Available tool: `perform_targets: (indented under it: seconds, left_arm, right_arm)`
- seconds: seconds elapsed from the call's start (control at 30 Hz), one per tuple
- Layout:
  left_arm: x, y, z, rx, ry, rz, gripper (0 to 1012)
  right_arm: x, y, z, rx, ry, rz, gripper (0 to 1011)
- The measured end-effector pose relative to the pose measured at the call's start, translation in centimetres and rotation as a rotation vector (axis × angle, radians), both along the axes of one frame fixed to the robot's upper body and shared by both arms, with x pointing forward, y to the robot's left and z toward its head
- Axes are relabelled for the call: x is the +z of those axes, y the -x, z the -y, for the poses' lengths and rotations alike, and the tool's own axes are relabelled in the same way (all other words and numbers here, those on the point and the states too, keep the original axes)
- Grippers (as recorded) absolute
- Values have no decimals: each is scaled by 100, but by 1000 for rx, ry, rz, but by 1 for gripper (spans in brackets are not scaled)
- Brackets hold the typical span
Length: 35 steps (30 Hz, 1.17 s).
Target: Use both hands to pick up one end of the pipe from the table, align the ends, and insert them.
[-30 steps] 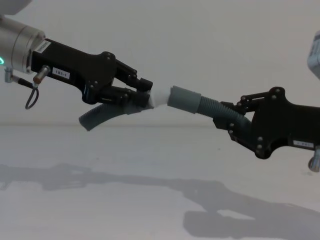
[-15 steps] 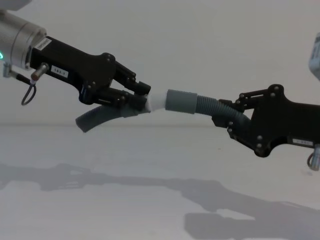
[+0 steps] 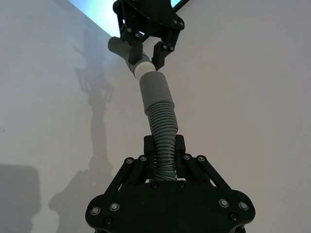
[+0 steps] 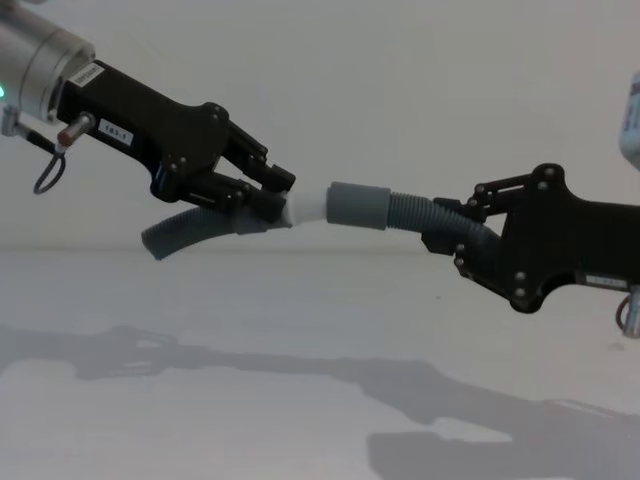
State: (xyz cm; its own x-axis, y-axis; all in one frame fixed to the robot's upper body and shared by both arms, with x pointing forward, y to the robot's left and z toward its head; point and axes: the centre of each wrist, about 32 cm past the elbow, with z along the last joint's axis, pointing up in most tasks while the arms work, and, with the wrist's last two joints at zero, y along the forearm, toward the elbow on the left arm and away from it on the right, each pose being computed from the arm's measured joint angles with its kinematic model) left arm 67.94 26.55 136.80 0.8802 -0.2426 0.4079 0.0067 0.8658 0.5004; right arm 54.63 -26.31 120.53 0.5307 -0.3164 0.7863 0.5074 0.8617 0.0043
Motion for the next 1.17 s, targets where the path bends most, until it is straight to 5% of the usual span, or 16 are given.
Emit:
perform_targets:
  seconds: [1.17]
  left_arm:
    - [83, -58, 141, -31, -9, 5, 273]
  right_arm:
    - [97, 34, -44, 31, 47, 25, 204]
